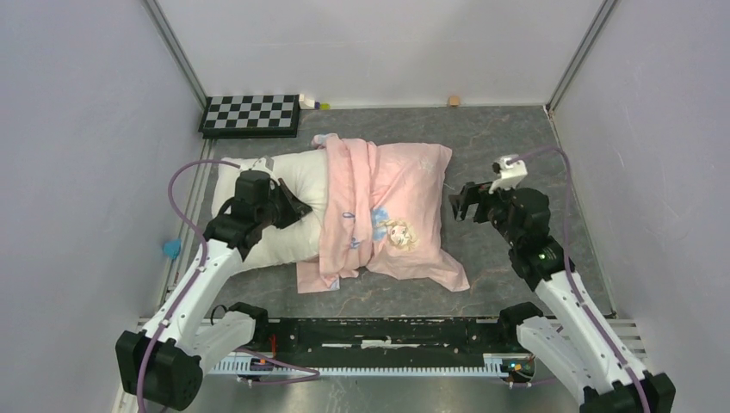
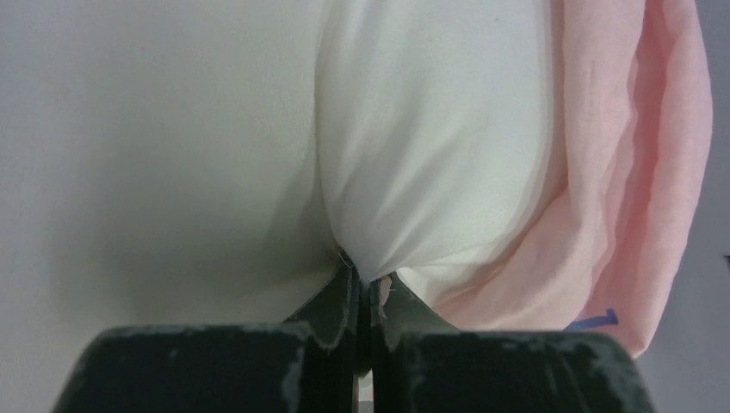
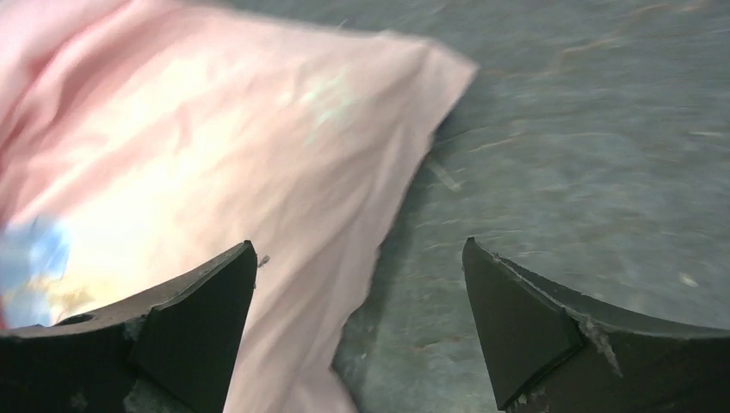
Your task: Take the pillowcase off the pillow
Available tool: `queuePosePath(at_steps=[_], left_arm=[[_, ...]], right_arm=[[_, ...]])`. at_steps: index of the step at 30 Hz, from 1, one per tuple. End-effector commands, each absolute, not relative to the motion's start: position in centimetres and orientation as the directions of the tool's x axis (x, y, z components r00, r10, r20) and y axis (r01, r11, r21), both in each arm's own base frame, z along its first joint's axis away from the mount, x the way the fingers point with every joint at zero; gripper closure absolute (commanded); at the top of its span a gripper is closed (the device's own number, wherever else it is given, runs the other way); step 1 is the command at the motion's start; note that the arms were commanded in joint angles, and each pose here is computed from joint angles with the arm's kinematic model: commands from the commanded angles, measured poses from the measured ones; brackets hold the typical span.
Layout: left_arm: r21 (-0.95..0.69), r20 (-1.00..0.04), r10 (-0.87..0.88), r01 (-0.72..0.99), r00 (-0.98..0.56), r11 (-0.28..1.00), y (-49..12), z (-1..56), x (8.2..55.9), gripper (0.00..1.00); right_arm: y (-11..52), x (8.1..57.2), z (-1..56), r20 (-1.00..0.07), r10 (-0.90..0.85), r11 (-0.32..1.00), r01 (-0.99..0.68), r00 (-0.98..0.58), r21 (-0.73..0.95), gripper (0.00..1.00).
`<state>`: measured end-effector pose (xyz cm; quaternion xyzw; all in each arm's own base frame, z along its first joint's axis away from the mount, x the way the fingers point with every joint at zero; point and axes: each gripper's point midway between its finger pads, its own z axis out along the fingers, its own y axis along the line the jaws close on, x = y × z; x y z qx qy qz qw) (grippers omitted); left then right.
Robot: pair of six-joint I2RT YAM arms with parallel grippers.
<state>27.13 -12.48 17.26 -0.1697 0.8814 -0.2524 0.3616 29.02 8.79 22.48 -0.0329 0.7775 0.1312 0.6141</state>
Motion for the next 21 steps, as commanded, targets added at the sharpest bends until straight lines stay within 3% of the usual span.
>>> queuePosePath(at_steps=[1, 5, 21], left_arm=[[-0.638, -0.560, -0.465, -0.001, -0.686, 0.770, -14.6, 19.3, 27.8, 0.98], [-0.624, -0.569, -0.480, -0.028, -0.668, 0.781, -14.1, 19.1, 28.2, 0.98], [-0.630, -0.580, -0.522, -0.062, -0.625, 0.774, -13.4, 19.1, 28.8, 0.98]], right_arm=[[14.2, 27.7, 21.8, -0.938, 0.010, 0.838, -0.508, -0.346, 0.197, 0.02], [13.1, 26.9, 18.2, -0.907, -0.027, 0.868, -0.460, -0.419, 0.187, 0.02], [14.2, 19.6, 9.9, -0.774, -0.057, 0.785, -0.507, -0.630, 0.355, 0.02]])
